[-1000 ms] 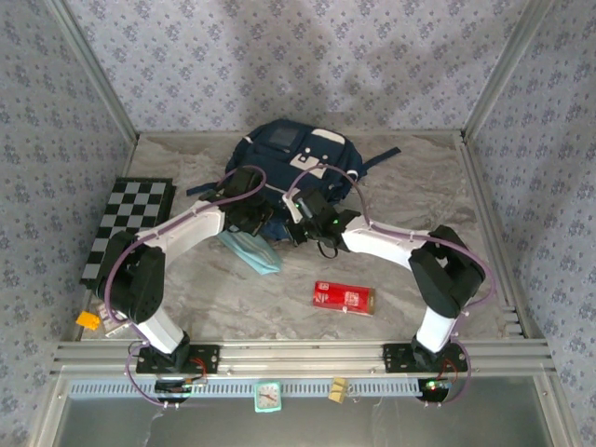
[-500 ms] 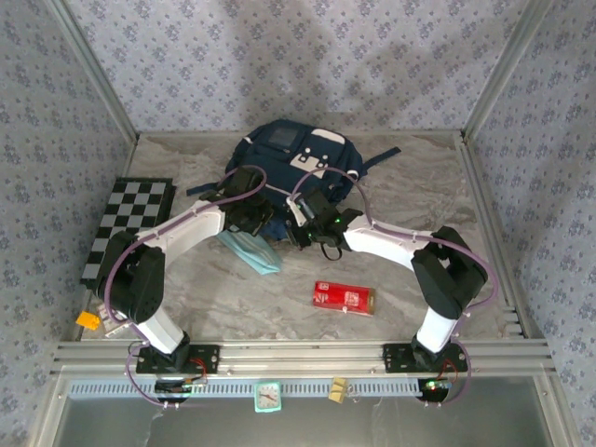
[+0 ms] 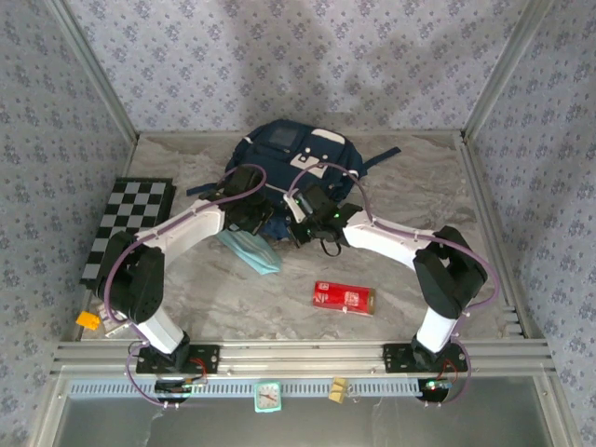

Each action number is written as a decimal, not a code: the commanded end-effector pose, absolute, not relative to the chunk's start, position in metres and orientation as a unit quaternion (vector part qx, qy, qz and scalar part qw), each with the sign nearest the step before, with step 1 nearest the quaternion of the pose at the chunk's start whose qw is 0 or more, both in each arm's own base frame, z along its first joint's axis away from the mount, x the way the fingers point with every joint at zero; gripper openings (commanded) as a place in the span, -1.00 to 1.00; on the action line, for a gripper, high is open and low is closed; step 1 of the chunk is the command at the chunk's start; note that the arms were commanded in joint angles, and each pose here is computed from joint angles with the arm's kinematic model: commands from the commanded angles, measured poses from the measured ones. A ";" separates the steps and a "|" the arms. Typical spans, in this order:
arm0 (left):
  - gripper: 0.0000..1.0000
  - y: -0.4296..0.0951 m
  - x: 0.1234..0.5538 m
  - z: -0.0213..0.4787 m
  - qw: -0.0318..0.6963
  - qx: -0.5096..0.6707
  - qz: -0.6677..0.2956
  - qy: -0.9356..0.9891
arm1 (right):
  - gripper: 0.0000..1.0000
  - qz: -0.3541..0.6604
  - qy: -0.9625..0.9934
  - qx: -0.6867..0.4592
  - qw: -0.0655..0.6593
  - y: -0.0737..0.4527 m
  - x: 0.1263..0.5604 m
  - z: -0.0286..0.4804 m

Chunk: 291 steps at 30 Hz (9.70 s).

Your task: Pack books, pencil case, and school supplies into a backpack

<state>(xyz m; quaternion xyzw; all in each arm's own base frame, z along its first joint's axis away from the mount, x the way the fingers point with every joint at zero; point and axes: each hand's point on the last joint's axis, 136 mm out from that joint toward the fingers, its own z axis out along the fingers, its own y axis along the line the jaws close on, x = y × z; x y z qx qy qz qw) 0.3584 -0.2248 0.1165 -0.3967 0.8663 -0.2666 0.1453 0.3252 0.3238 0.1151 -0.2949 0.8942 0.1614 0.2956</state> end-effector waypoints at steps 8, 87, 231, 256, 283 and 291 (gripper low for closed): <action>-1.00 -0.219 0.374 0.158 0.205 -0.380 -0.293 0.853 | -1.00 0.117 0.946 -0.185 0.238 0.275 0.328 0.094; -1.00 -0.182 0.379 0.178 0.240 -0.332 -0.275 0.870 | -0.48 0.158 0.947 -0.103 0.261 0.193 0.385 0.089; -0.61 -0.395 0.389 0.148 0.239 0.024 -0.236 0.942 | -1.00 0.435 0.782 0.334 0.296 0.149 0.425 0.181; -0.21 -0.381 0.371 0.113 0.228 0.073 -0.175 0.955 | -1.00 0.435 0.785 0.334 0.289 0.154 0.427 0.175; -0.89 -0.334 0.402 0.111 0.267 0.195 -0.079 0.941 | -1.00 0.416 0.798 0.330 0.285 0.134 0.430 0.172; -1.00 -0.293 0.383 0.103 0.252 0.211 -0.030 0.944 | -1.00 0.393 0.805 0.338 0.288 0.099 0.447 0.171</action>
